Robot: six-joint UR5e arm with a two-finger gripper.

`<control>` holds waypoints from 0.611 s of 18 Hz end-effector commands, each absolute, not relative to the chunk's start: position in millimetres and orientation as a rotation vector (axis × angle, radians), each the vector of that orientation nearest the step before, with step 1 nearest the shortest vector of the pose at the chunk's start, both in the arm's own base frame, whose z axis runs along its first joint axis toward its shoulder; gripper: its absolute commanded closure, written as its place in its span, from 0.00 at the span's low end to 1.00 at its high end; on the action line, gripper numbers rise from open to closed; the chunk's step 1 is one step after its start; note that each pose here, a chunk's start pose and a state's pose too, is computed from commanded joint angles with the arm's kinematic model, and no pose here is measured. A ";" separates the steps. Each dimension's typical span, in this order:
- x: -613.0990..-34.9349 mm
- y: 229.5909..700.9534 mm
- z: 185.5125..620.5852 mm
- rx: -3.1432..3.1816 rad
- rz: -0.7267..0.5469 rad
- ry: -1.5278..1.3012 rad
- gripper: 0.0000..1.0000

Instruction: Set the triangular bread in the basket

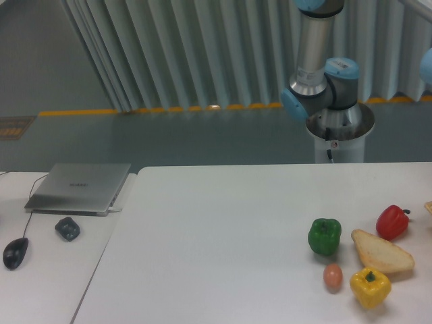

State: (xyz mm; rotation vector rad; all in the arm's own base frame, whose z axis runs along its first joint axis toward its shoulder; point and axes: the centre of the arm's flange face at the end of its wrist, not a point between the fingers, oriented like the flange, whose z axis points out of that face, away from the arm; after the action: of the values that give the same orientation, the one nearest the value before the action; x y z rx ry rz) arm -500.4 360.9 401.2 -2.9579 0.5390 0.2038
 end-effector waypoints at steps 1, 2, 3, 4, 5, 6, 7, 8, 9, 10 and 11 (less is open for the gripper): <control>-499.8 361.7 401.2 -2.957 0.204 0.544 0.00; -497.7 362.8 398.2 -2.958 0.195 0.548 0.00; -496.4 363.3 398.1 -2.958 0.192 0.548 0.00; -492.0 369.6 398.8 -2.952 0.189 0.559 0.00; -488.0 375.9 400.4 -2.948 0.194 0.568 0.00; -487.0 378.5 402.7 -2.945 0.200 0.572 0.00; -486.4 380.3 402.6 -2.944 0.200 0.577 0.00; -485.3 382.8 400.8 -2.944 0.195 0.583 0.00; -485.7 382.4 400.8 -2.941 0.194 0.586 0.00; -485.0 380.0 393.1 -2.946 0.172 0.583 0.00; -483.4 378.3 386.5 -2.950 0.155 0.583 0.00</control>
State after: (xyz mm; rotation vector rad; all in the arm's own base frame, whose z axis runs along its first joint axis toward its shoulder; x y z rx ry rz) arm -483.4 378.3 386.5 -2.9503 0.5830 0.1549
